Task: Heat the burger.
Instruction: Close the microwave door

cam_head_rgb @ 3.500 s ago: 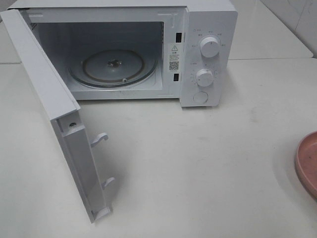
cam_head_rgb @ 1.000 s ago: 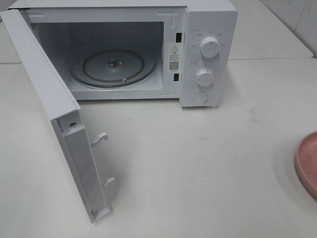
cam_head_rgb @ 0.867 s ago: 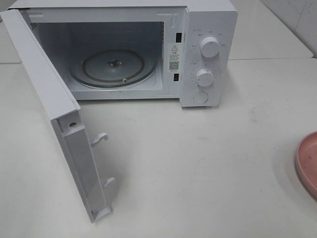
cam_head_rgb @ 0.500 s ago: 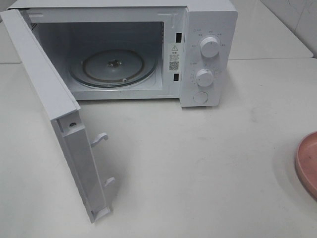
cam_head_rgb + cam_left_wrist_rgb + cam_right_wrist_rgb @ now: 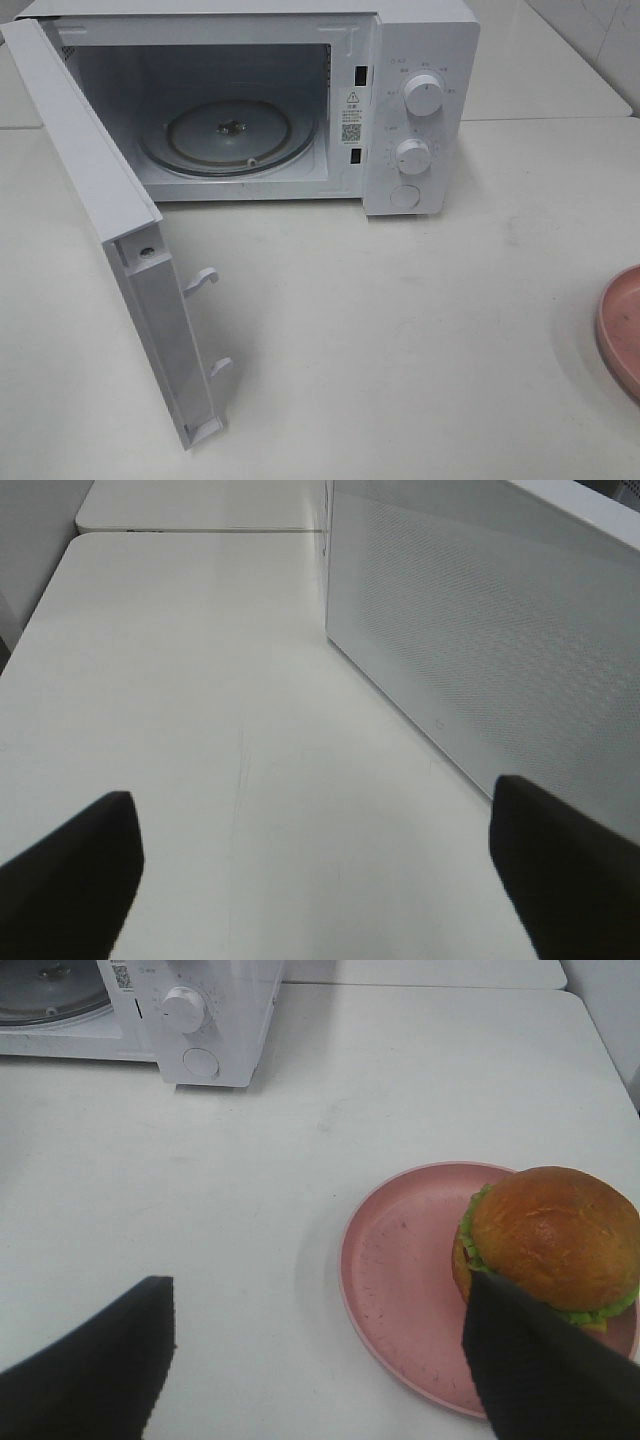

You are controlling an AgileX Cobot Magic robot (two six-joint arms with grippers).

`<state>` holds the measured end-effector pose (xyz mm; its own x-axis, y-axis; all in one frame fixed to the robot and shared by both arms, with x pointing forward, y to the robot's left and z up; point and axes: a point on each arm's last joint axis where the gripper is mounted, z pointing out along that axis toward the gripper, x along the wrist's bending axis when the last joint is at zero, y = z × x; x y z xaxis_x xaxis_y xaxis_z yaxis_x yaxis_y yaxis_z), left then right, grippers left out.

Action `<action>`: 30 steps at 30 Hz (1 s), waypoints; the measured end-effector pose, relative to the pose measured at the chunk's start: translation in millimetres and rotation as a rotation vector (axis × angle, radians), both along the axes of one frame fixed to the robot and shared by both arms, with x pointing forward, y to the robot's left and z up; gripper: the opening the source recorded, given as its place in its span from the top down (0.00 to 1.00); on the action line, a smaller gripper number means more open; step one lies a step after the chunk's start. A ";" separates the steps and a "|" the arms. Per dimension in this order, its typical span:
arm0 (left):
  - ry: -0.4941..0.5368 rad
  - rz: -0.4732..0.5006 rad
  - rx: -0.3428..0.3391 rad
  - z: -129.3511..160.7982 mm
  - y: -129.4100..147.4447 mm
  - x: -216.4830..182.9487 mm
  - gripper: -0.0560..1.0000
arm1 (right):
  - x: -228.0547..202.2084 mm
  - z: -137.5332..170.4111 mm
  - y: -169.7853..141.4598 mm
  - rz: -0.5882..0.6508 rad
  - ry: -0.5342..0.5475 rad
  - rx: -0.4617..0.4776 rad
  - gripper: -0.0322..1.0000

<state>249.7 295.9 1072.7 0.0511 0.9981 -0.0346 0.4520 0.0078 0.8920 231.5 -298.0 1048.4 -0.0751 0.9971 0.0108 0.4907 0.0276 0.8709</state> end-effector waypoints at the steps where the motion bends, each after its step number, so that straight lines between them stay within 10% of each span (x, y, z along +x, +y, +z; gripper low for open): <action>1: 0.000 0.000 0.000 0.0 0.0 0.0 0.13 | 0.0 0.0 0.0 0.000 0.000 0.000 0.23; 14: 0.150 0.017 0.003 -0.9 1.3 75.3 0.92 | 0.0 0.0 0.0 0.000 0.000 0.000 0.23; 30: -0.161 0.031 0.098 -51.5 5.9 142.0 0.95 | 0.0 0.0 0.0 0.000 0.000 0.000 0.23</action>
